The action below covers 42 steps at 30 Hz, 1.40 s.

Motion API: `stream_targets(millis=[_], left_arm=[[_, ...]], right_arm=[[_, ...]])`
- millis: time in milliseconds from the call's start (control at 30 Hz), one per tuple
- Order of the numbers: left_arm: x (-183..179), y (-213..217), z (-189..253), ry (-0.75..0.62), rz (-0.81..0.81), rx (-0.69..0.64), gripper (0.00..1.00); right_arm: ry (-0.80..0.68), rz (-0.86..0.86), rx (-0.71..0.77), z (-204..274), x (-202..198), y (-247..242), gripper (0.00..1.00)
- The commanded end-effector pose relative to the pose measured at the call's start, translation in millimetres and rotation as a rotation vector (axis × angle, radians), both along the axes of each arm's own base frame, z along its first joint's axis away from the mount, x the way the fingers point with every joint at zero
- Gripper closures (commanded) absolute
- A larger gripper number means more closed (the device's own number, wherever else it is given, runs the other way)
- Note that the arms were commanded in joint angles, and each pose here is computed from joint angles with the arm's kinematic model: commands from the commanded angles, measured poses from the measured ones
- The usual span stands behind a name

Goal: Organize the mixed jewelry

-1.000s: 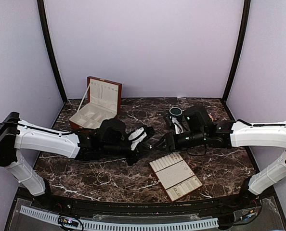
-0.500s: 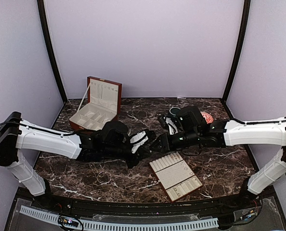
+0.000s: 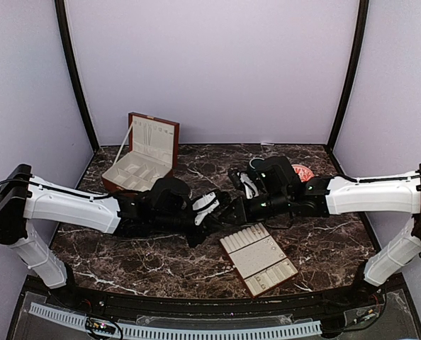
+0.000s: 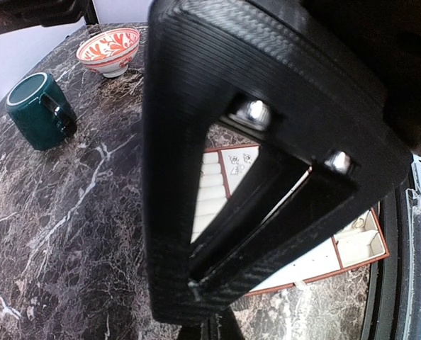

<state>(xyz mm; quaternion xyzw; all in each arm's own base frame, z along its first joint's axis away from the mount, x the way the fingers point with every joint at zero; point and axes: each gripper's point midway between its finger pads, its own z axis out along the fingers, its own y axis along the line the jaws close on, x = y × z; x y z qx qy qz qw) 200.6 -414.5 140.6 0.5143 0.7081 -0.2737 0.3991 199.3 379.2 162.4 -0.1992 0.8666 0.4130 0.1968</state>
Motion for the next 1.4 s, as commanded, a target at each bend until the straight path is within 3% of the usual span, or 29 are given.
stream_targets(millis=[0, 300, 500, 533, 667, 733, 967, 1267, 1367], left_arm=[[-1.8, -4.7, 6.1, -0.004, -0.012, -0.007, 1.00], [-0.8, -4.0, 4.7, -0.003, -0.003, -0.006, 1.00], [1.1, -3.5, 6.4, -0.001, 0.013, -0.013, 1.00], [1.7, -2.9, 6.8, 0.000, 0.020, -0.013, 0.94], [-1.5, 1.6, 7.0, 0.008, 0.021, -0.019, 0.52], [-6.8, 5.9, 6.3, 0.019, 0.011, -0.024, 0.45], [-7.1, 34.4, 11.4, 0.107, 0.058, -0.036, 0.38], [56.5, 103.6, 69.0, 0.352, 0.252, -0.179, 0.37], [81.3, 131.9, 82.7, 0.365, 0.318, -0.215, 0.37]], right_arm=[[-0.038, 0.012, 0.037, 15.3, 3.0, 10.6, 0.89], [-0.044, 0.003, 0.021, 12.4, 3.8, 7.2, 1.00], [-0.061, -0.017, -0.009, 9.3, 6.5, 1.1, 1.00], [-0.065, -0.025, -0.020, 8.3, 7.2, -1.6, 1.00], [-0.106, -0.078, -0.081, 6.5, 16.3, -16.5, 1.00], [-0.115, -0.103, -0.120, 2.5, 20.6, -27.7, 1.00], [-0.139, -0.187, -0.191, -20.8, 28.4, -69.9, 1.00], [-0.139, -0.240, -0.251, -65.0, 24.9, -102.2, 1.00], [-0.142, -0.249, -0.268, -77.7, 22.1, -109.7, 1.00]])
